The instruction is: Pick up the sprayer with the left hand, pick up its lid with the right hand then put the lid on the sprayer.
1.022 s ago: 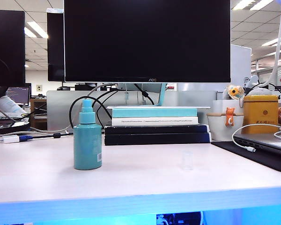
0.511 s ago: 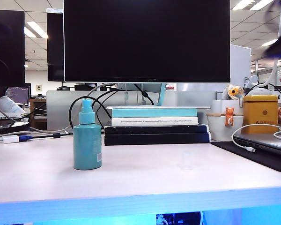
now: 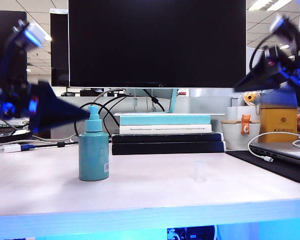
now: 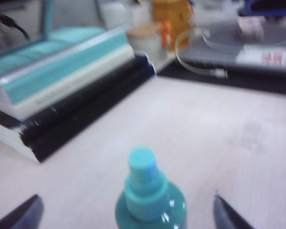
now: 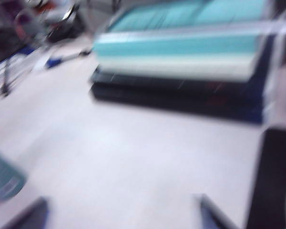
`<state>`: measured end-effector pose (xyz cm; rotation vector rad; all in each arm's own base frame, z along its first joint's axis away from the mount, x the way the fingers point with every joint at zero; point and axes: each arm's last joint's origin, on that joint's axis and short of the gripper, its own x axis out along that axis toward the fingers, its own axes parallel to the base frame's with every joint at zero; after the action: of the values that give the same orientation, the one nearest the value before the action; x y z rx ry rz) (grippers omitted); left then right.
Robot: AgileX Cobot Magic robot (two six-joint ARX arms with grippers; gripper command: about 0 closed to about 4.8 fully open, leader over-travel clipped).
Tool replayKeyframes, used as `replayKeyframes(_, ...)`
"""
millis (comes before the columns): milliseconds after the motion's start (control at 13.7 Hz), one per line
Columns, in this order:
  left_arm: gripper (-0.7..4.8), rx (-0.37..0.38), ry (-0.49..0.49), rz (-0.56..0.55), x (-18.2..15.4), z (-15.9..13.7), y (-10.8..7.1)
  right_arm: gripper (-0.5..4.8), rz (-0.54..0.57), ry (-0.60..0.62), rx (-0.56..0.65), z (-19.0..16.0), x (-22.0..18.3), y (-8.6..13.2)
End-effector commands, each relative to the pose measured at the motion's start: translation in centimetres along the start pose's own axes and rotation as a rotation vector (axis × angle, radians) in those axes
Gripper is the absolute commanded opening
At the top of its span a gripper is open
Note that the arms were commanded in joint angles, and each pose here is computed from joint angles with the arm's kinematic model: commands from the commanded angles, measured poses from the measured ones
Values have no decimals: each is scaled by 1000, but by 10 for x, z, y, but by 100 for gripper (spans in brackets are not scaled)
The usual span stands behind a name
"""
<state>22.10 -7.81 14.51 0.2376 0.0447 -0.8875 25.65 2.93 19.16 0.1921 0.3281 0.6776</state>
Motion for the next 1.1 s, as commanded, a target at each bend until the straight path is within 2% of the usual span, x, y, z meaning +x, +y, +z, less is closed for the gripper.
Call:
replayKeyframes(73,479,7,34,-72,7,-11,0,365,85,13,-3,-9,11,-7)
replayKeyframes(365,479,-20,44,-150,16,-20,2,365,97,54,21,-24,22,-13)
replayKeyframes(657,467,-59,55,-190,27,-27,6,364,132,182,-2,-44,31,-5)
replayKeyframes(803,409,-67,56,-210,30,-30,7,360,163,223,-37,-49,34,3)
replayKeyframes(949,382,-74,61,-216,34,-32,9,355,177,263,-63,-54,40,15)
replayKeyframes(1022,312,-81,58,-244,38,-35,10,355,185,283,-100,-57,44,22)
replayKeyframes(1095,306,-85,57,-256,39,-36,11,355,186,292,-113,-59,46,24)
